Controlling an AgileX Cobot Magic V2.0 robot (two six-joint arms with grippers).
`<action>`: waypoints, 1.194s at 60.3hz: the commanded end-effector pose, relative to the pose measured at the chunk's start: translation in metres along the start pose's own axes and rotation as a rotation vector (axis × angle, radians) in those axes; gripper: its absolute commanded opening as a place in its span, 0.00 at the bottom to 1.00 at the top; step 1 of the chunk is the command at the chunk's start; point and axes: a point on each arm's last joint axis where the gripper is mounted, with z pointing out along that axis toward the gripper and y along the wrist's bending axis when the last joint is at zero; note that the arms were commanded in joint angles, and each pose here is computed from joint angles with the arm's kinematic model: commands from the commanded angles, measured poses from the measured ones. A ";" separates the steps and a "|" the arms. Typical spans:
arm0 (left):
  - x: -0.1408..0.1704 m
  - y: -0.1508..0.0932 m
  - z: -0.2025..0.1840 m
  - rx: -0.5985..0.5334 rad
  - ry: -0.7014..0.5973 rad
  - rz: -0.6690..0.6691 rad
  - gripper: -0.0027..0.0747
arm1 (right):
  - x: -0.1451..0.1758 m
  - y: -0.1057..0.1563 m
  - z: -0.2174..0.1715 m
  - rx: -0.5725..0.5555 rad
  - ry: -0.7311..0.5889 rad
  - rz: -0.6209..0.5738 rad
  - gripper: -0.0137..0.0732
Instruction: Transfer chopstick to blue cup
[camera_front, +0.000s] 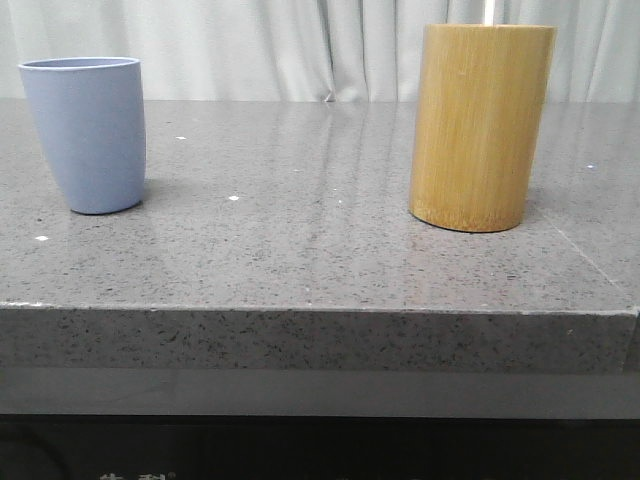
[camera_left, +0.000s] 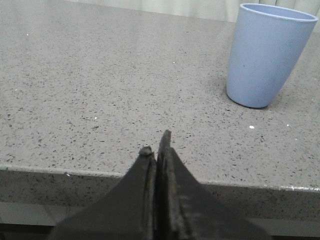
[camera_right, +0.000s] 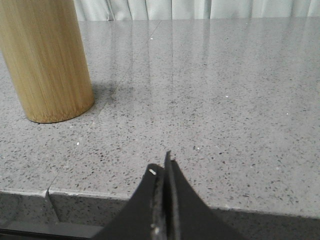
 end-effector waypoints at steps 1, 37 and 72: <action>-0.005 0.000 -0.001 -0.001 -0.091 -0.018 0.01 | -0.010 0.000 -0.002 0.005 -0.102 -0.013 0.07; -0.006 0.000 -0.001 -0.001 -0.104 -0.018 0.01 | -0.010 0.000 -0.002 0.005 -0.102 -0.013 0.07; -0.034 0.000 -0.009 0.000 -0.326 -0.018 0.01 | -0.048 0.004 -0.014 -0.006 -0.267 -0.010 0.07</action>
